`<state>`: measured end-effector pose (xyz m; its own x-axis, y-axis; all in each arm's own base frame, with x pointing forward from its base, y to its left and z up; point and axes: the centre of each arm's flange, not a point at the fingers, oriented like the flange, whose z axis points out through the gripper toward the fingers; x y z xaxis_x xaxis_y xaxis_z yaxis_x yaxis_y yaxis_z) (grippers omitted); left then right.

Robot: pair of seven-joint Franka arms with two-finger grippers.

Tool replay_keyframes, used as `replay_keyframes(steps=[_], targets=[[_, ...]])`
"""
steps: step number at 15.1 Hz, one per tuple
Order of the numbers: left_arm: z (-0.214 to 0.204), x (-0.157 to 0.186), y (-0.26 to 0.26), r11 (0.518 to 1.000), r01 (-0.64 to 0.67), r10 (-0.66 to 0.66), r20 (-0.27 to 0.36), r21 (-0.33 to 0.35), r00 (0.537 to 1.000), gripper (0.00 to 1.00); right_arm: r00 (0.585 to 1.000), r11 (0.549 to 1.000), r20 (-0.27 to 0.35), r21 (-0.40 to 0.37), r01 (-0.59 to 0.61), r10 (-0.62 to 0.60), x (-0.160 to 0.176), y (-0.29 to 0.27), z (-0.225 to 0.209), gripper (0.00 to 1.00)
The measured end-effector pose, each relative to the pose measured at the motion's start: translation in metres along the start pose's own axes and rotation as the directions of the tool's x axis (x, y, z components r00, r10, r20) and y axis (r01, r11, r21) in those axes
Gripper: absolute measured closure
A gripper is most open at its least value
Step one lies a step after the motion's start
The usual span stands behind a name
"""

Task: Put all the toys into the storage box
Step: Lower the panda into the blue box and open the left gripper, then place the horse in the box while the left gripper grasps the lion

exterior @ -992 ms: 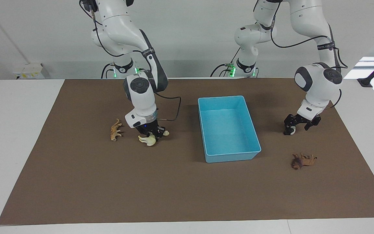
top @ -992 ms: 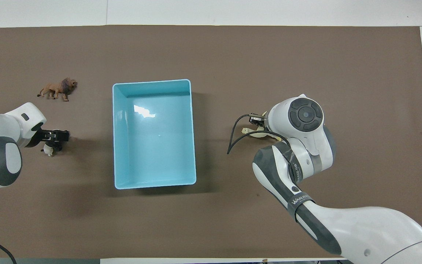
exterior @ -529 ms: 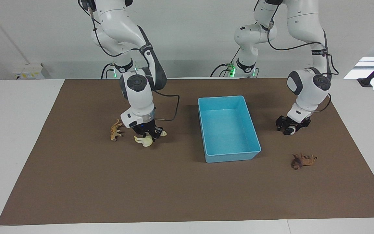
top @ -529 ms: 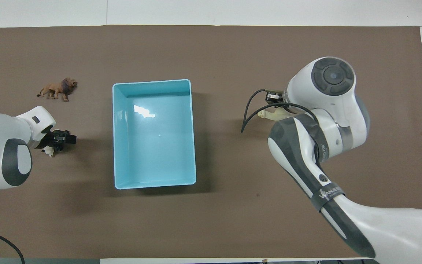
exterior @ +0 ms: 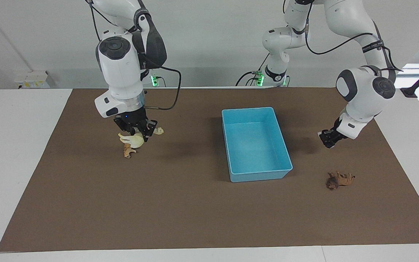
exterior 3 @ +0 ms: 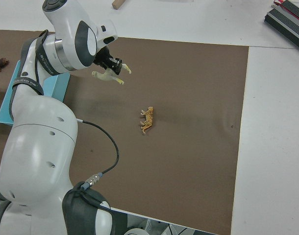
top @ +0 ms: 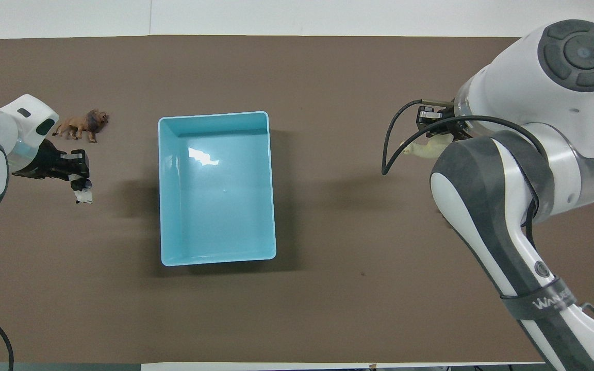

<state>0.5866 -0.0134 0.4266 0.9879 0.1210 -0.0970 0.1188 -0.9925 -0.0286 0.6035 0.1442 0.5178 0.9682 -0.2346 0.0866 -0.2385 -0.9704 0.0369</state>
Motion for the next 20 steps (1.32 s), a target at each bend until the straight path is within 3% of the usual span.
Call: replay_keyframes(steps=[3,7,9,13,17,20], targets=[[-0.045,-0.03,0.108,0.991,0.13,-0.13,-0.015,0.012,0.991,0.6,1.0,1.0,-0.005,0.003,0.002,-0.002,-0.001,0.003,-0.006,0.58],[-0.022,-0.077,0.209,0.981,0.193,-0.194,-0.065,-0.009,0.979,0.6,1.0,1.0,-0.007,0.005,0.002,-0.002,-0.001,0.004,-0.008,0.58],[-0.005,-0.083,0.209,0.979,0.203,-0.203,-0.059,-0.003,0.977,0.44,1.0,1.0,-0.007,0.005,0.003,-0.002,-0.001,0.003,-0.008,0.58],[-0.024,-0.05,0.134,0.942,0.334,-0.335,-0.077,-0.022,0.939,0.03,1.0,1.0,-0.006,0.01,0.01,-0.01,-0.004,-0.002,-0.009,0.58],[-0.026,0.002,-0.028,0.833,0.54,-0.552,-0.157,-0.118,0.819,0.0,1.0,0.996,-0.008,0.086,-0.002,0.003,-0.027,-0.056,-0.031,0.58],[0.011,0.026,-0.085,0.672,0.711,-0.74,-0.178,-0.205,0.649,0.0,1.0,0.993,-0.02,0.115,-0.006,0.009,-0.069,-0.15,-0.044,0.58]])
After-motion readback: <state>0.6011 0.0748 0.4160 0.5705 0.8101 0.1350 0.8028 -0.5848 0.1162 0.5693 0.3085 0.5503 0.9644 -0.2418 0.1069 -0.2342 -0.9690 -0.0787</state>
